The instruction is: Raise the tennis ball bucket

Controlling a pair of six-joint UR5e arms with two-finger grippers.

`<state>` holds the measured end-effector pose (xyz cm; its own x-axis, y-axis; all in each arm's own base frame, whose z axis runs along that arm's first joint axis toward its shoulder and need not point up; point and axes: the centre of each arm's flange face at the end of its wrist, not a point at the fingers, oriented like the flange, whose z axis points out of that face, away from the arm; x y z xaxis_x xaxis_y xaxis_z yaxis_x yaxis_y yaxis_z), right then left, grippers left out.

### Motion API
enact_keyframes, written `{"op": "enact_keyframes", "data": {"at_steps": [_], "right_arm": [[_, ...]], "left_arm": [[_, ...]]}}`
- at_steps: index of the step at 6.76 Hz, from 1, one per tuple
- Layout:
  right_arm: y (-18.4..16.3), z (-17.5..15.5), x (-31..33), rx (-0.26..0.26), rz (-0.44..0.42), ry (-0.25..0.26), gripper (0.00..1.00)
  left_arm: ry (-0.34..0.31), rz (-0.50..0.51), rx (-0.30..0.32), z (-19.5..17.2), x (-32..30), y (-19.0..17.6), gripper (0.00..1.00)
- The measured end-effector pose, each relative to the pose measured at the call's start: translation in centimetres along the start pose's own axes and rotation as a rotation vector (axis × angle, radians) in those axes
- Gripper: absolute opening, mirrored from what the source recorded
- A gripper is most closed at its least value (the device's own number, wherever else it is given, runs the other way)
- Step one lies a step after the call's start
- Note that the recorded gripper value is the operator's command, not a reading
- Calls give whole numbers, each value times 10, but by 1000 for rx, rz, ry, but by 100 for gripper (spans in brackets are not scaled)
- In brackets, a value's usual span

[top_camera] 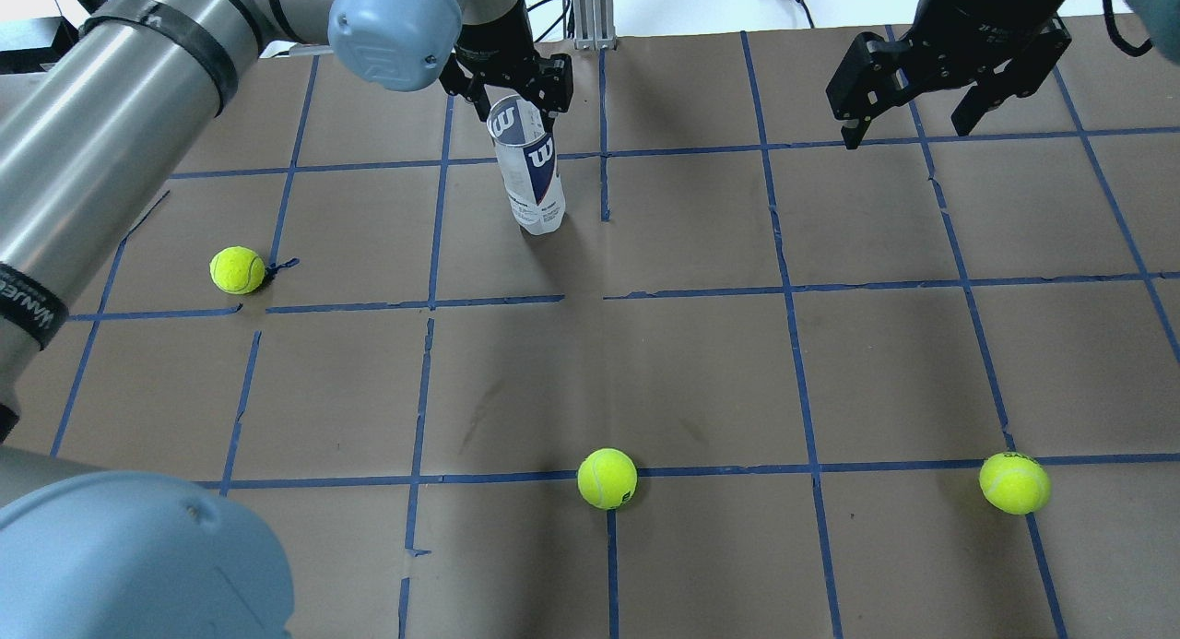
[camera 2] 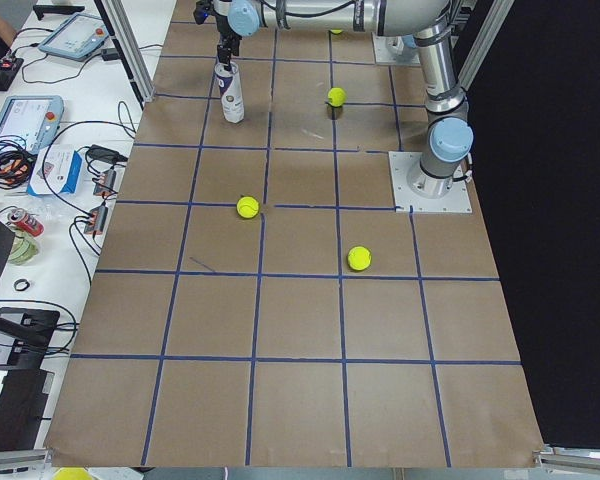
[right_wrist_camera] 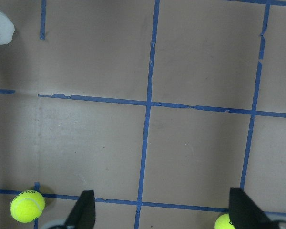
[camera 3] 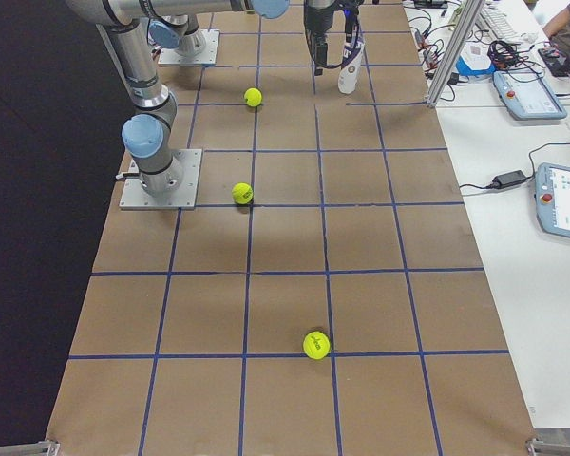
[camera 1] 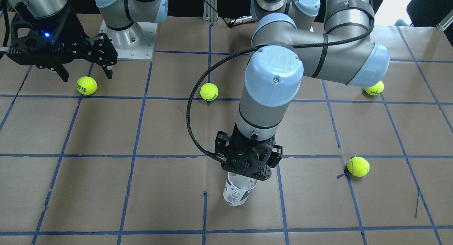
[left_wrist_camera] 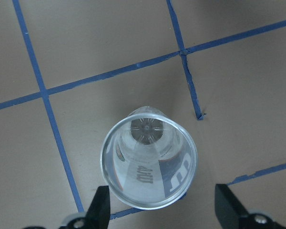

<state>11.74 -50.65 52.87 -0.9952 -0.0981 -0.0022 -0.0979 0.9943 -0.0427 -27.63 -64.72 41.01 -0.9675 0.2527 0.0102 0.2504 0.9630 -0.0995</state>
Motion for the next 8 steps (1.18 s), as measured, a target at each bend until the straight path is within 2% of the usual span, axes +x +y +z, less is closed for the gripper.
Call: {"op": "enact_keyframes", "data": {"at_steps": [1,3,5,8], "right_arm": [[0,0,0,0,0,0,100],[0,0,0,0,-1,0,100],[0,0,1,0,18,-5,100],[-1,1,3,-2,97,-12,100]], "left_arm": [[-3,-25,-7,-22,-14,11,100],[-5,-107,-86,-73,-60,49,100],[-3,-182,-157,-107,-88,101,100],[-12,-298,-139,-108,-130,175,100]]}}
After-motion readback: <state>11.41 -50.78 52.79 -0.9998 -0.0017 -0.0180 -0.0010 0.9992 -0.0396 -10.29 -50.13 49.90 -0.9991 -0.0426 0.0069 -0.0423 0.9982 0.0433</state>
